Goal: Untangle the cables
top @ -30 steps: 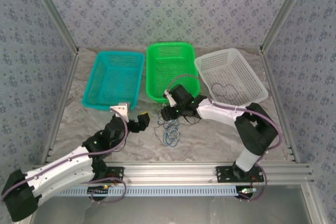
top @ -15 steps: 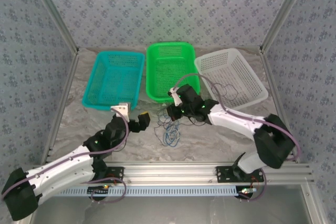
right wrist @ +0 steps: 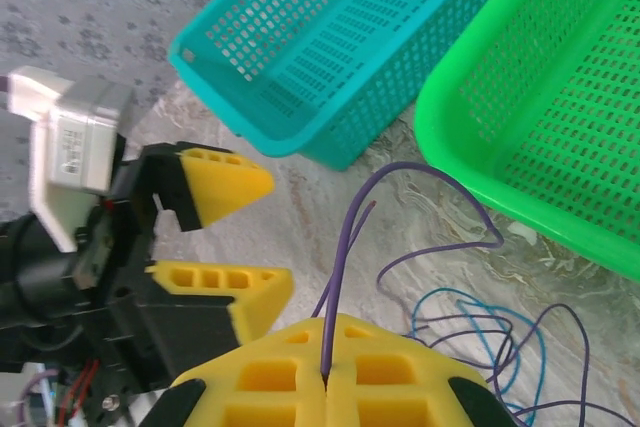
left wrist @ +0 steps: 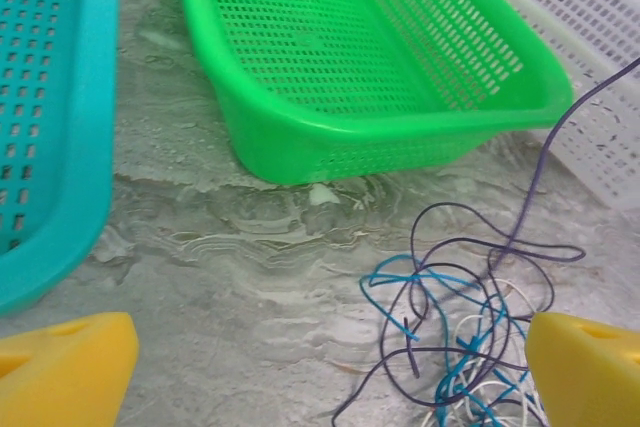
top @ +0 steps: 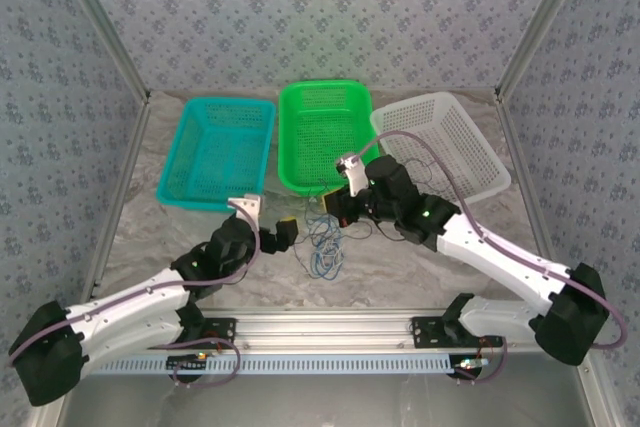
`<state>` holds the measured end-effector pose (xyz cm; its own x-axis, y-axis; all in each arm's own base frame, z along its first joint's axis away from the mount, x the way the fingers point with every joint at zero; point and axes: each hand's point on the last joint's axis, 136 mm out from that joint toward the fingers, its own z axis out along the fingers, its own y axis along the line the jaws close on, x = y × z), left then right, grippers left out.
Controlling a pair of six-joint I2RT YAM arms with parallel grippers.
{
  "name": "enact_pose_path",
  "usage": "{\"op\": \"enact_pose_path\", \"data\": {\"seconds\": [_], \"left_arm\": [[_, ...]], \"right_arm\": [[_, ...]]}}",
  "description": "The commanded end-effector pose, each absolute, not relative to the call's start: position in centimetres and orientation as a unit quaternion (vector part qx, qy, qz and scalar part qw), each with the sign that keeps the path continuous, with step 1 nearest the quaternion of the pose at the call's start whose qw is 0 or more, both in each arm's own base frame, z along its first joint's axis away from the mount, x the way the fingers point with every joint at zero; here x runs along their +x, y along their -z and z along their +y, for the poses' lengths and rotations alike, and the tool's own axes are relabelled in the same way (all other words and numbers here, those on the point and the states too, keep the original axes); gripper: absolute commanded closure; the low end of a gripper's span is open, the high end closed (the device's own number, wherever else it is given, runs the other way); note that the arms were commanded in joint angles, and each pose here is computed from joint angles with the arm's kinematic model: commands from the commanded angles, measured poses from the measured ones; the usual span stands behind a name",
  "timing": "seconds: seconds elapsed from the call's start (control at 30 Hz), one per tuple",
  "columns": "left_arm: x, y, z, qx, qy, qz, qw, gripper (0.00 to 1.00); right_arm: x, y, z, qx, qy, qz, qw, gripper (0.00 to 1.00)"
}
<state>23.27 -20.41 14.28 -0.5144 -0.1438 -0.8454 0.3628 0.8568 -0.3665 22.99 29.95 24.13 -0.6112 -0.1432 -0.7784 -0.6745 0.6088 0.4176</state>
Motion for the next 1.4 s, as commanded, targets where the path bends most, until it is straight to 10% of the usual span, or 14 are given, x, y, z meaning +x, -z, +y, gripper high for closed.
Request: {"op": "enact_pose_path", "data": {"seconds": [0.0,1.37], "left_arm": [[23.9,-17.8,-21.9,0.076,0.296,0.799,0.517,0.01],[25.0,-19.9,-30.5,0.123,0.334,0.781,0.513,0.00]], "right_arm": [[21.7,-27.3,29.9,-0.242,-0.401,0.804,0.367,1.00],[14.0,-50.3,27.3,-0.253,-0.543,0.600,0.530,1.00]]}}
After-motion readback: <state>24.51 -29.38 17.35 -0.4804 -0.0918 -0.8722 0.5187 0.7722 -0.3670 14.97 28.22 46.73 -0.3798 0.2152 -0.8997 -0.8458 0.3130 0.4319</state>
